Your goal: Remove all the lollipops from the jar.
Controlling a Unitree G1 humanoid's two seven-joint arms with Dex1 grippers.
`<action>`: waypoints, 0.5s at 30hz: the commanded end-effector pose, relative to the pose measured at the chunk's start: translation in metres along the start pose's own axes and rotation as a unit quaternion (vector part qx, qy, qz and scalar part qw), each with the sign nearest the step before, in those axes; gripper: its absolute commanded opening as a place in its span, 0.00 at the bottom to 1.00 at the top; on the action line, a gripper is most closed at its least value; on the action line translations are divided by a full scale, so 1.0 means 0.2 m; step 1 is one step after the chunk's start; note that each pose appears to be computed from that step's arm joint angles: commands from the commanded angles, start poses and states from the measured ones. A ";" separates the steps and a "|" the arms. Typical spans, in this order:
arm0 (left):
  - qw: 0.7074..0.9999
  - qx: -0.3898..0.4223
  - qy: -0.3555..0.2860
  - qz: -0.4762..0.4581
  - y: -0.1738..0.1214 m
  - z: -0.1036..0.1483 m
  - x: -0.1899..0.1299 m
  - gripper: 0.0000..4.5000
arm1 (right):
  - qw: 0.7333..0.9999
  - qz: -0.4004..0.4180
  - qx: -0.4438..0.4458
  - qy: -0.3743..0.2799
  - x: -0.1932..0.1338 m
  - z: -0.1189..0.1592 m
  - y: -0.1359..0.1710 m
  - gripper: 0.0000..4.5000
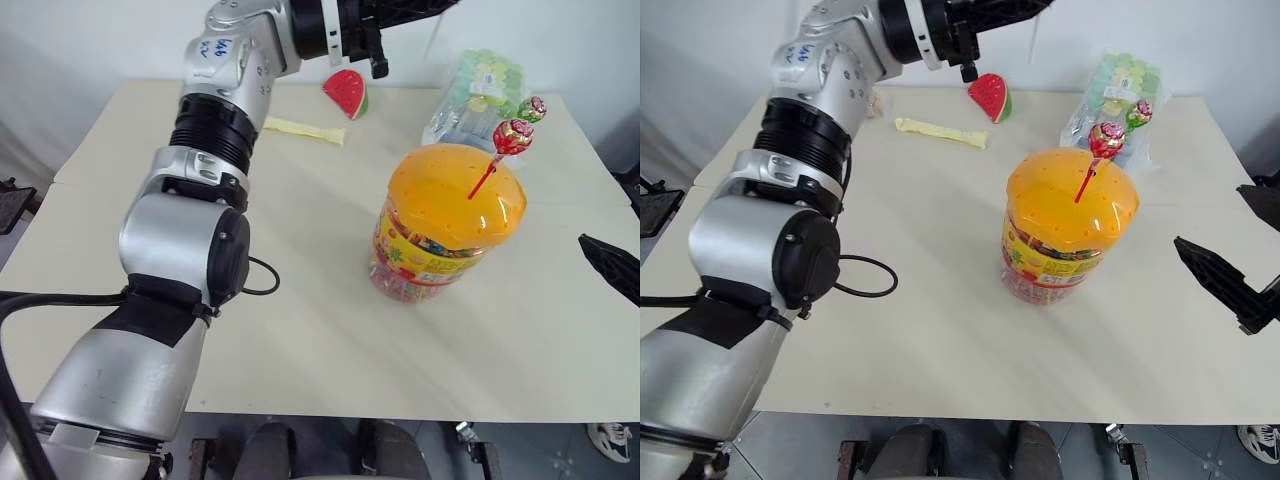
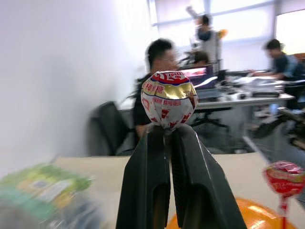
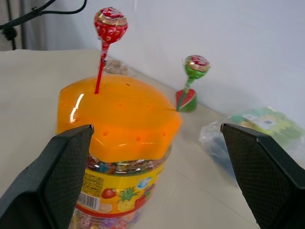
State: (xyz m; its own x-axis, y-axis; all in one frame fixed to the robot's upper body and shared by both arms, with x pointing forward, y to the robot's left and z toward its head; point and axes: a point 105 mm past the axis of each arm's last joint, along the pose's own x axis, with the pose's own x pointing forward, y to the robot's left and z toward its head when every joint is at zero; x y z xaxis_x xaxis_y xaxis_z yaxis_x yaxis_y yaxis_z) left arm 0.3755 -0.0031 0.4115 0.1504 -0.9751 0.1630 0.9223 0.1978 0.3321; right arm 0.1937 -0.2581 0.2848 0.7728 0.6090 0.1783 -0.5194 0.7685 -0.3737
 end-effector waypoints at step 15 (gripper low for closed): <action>0.728 -0.226 0.512 0.396 -0.01 -0.91 -1.38 0.01 | 0.993 0.105 0.027 0.047 0.03 -0.06 0.03 1.00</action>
State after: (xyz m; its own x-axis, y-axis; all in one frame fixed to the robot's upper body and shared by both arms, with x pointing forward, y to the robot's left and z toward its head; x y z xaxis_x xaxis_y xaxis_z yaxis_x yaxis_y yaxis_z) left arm 0.4004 0.2401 0.1854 0.6502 -0.2451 -0.7191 0.4297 0.8992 0.0821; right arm 0.2004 -0.2532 0.2673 0.6822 0.7310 0.0136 -0.6898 0.6498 -0.3193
